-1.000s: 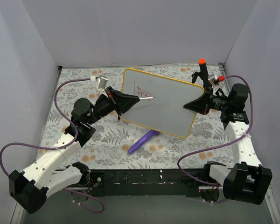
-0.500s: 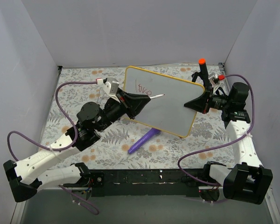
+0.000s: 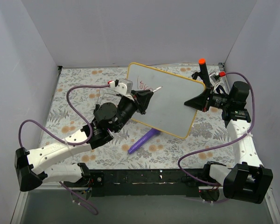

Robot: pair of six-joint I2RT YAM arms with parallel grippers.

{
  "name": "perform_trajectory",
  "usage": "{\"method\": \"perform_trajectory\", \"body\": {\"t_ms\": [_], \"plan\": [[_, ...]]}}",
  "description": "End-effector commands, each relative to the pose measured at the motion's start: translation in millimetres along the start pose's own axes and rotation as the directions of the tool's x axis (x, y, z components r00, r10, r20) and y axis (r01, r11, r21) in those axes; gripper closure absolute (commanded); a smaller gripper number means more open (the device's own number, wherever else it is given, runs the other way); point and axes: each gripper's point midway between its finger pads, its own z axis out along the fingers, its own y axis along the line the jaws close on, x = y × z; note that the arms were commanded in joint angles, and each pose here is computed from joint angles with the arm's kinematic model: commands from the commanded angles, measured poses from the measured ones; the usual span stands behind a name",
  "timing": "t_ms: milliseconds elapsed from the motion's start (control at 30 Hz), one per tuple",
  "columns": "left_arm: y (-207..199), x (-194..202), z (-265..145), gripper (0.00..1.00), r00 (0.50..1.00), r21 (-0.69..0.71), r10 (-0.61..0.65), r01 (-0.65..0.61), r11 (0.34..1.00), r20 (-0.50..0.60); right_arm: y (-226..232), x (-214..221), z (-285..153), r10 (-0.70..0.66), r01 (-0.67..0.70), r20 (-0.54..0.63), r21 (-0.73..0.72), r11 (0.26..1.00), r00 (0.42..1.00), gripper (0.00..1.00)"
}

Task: Write a sentence on the whiteboard

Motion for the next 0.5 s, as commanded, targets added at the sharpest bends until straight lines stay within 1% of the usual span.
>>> {"method": "perform_trajectory", "body": {"t_ms": [0, 100, 167, 233, 467], "plan": [[10.0, -13.0, 2.7, 1.0, 0.998, -0.061, 0.027, -0.023, 0.998, 0.061, 23.4, -29.3, -2.8, -0.095, 0.096, 0.032, -0.042, 0.994, 0.995, 0.99], [14.8, -6.5, 8.4, 1.0, 0.998, -0.097, 0.046, -0.042, 0.994, 0.036, 22.2, -28.7, -2.5, -0.089, 0.09, 0.034, -0.042, 0.995, 0.995, 0.99], [15.3, -6.6, 12.5, 1.0, 0.999, -0.1, 0.041, -0.038, 0.994, 0.032, 21.3, -28.9, -2.3, -0.09, 0.091, 0.035, -0.042, 0.995, 0.995, 0.99], [16.6, -0.3, 16.3, 1.0, 0.999, -0.107, 0.041, -0.04, 0.993, 0.004, 22.3, -29.3, -2.4, -0.091, 0.093, 0.036, -0.042, 0.995, 0.995, 0.99], [17.9, -0.9, 21.9, 1.0, 0.999, -0.109, 0.042, -0.043, 0.993, -0.009, 20.9, -26.6, -2.3, -0.088, 0.09, 0.035, -0.042, 0.995, 0.995, 0.99]]}}
